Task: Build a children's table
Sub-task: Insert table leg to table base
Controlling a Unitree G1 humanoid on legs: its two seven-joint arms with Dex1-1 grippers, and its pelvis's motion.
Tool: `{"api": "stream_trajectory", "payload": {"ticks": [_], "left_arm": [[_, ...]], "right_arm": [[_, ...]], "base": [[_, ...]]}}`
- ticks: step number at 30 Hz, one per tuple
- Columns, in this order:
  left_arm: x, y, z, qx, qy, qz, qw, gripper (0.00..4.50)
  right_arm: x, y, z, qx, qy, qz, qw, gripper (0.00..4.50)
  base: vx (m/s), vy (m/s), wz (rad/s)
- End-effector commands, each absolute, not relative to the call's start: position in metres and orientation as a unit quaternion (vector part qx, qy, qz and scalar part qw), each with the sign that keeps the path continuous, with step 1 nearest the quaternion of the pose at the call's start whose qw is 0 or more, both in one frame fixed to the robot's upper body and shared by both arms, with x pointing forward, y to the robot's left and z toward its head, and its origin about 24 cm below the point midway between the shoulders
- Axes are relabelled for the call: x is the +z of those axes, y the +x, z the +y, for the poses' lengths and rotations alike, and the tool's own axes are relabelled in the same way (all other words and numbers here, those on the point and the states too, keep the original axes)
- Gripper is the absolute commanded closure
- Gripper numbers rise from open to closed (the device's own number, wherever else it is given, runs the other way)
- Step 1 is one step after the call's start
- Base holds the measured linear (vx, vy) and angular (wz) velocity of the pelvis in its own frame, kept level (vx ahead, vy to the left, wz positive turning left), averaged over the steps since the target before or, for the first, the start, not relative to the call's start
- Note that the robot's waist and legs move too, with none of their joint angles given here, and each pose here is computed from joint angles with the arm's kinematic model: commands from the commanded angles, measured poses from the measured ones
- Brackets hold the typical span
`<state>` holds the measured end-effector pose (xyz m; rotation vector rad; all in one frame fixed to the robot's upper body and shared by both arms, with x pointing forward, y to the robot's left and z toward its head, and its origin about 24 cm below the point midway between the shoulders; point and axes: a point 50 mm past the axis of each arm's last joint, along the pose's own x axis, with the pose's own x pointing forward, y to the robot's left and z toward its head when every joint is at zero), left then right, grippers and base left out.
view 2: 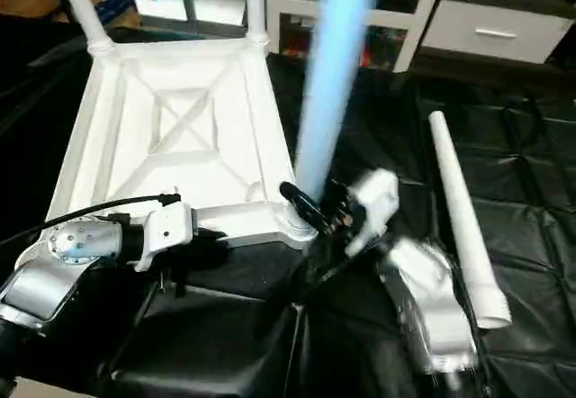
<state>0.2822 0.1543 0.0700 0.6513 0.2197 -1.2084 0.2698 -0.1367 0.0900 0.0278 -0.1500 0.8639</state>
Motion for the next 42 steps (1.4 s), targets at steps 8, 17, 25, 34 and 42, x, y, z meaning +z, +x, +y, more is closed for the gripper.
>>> {"api": "stream_trajectory", "payload": {"ticks": [8, 17, 25, 34, 42], "left_arm": [[0.062, 0.281, 0.158, -0.534, 0.301, 0.119, 0.781, 4.50], [0.062, 0.281, 0.158, -0.533, 0.299, 0.120, 0.782, 4.50], [0.059, 0.278, 0.149, -0.545, 0.280, 0.121, 0.781, 4.50], [0.057, 0.275, 0.150, -0.554, 0.277, 0.130, 0.774, 4.50], [0.054, 0.270, 0.150, -0.557, 0.276, 0.137, 0.771, 4.50]], "right_arm": [[0.015, 0.256, -0.127, 0.445, 0.063, 0.155, 0.880, 2.70], [0.006, 0.249, -0.143, 0.368, 0.116, 0.160, 0.909, 2.70], [0.013, 0.248, -0.141, 0.382, 0.052, 0.120, 0.915, 2.70], [0.012, 0.245, -0.135, 0.429, 0.009, 0.126, 0.895, 2.70], [0.011, 0.245, -0.136, 0.419, 0.014, 0.124, 0.899, 2.70]], "base": [[0.000, 0.000, 0.00], [0.000, 0.000, 0.00], [0.000, 0.000, 0.00], [0.000, 0.000, 0.00], [0.000, 0.000, 0.00]]}}
